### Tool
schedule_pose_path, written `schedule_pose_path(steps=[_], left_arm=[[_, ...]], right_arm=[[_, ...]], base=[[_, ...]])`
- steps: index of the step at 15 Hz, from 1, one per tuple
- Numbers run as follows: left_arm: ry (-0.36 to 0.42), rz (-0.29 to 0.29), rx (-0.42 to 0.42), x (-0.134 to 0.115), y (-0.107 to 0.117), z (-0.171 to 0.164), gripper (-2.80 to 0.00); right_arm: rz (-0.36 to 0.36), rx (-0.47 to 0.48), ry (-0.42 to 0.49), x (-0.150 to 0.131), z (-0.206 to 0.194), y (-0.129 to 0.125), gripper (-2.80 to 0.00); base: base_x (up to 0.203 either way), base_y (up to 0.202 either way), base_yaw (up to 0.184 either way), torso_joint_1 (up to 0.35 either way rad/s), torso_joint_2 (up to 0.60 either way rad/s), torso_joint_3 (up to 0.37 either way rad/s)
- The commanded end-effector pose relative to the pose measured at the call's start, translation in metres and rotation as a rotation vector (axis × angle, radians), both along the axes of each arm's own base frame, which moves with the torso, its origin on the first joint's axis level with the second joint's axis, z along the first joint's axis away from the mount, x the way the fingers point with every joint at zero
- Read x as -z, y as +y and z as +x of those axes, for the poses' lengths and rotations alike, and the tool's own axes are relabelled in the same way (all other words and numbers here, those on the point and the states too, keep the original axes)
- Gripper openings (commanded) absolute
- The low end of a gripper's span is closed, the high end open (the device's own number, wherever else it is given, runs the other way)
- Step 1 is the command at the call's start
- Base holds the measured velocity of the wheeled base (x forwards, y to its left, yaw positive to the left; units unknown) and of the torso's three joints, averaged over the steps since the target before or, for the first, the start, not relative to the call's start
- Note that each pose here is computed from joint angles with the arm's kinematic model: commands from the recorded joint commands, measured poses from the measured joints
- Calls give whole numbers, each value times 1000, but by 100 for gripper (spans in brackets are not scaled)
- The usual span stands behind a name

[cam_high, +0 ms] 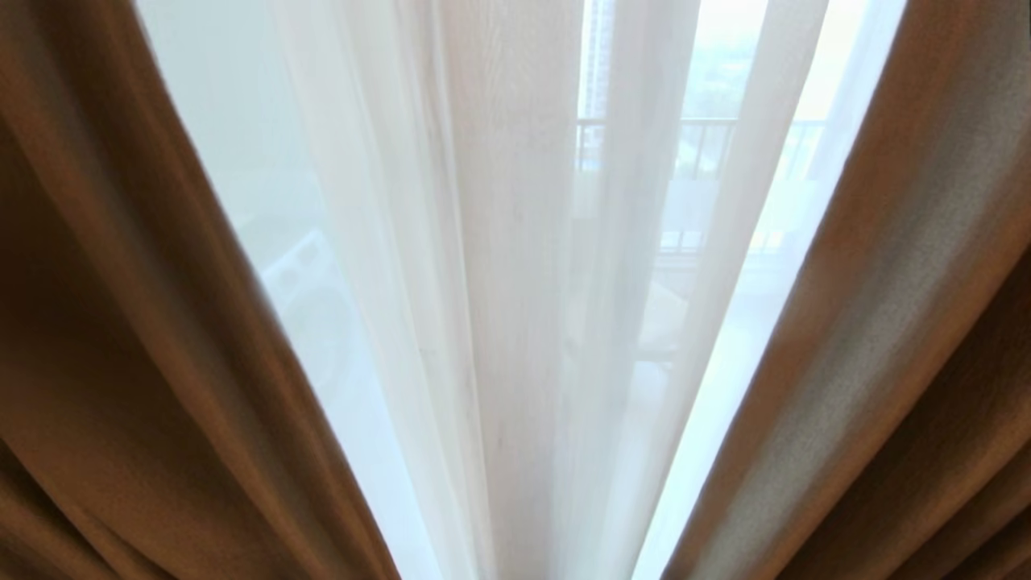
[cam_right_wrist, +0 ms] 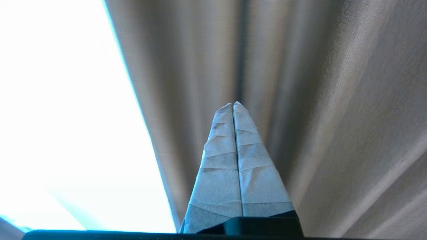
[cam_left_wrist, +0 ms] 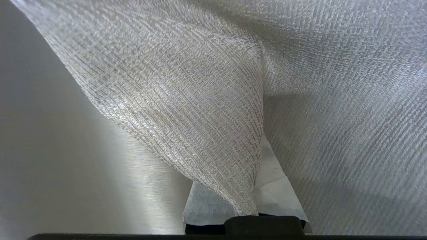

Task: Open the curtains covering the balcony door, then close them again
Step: Pull the outer curtains open on both sides

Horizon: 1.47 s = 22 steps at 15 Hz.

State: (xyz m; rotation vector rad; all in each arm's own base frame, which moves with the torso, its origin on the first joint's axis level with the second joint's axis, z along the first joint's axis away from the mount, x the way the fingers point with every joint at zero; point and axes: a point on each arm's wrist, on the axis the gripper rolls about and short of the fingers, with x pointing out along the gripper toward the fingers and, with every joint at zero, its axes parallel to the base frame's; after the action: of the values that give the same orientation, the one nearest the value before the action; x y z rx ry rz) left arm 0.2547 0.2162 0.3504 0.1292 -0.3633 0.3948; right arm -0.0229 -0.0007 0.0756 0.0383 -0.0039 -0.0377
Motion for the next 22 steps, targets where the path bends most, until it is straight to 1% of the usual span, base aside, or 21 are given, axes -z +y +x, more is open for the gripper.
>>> schedule_pose_path(steps=[1,2,4,10,11,16,18,22], left_arm=[[-14,12,42,-7,-23,-7,-280],[-12,10,55,-6,-29,-8,-280],[-4,4,59,-4,-33,-11,-280],[-6,3,52,-5,-35,-15,-280],[-2,-1,50,-3,-35,-16,0],[12,-17,37,3,-50,-37,0],[16,-27,24,6,-61,-51,0],[26,-67,-46,25,-90,-91,0]], right_arm=[[0,-1,0,0,0,0,-280],[0,-1,1,0,0,0,-280],[0,1,0,0,0,0,-280],[0,1,1,0,0,0,-280],[0,-1,0,0,0,0,-280],[0,1,0,0,0,0,-280],[0,0,1,0,0,0,-280],[0,1,0,0,0,0,-280]], base=[[0,0,0,0,0,0],[0,0,0,0,0,0],[0,0,0,0,0,0],[0,0,0,0,0,0],[0,0,0,0,0,0],[0,0,0,0,0,0],[0,0,0,0,0,0],[0,0,0,0,0,0]])
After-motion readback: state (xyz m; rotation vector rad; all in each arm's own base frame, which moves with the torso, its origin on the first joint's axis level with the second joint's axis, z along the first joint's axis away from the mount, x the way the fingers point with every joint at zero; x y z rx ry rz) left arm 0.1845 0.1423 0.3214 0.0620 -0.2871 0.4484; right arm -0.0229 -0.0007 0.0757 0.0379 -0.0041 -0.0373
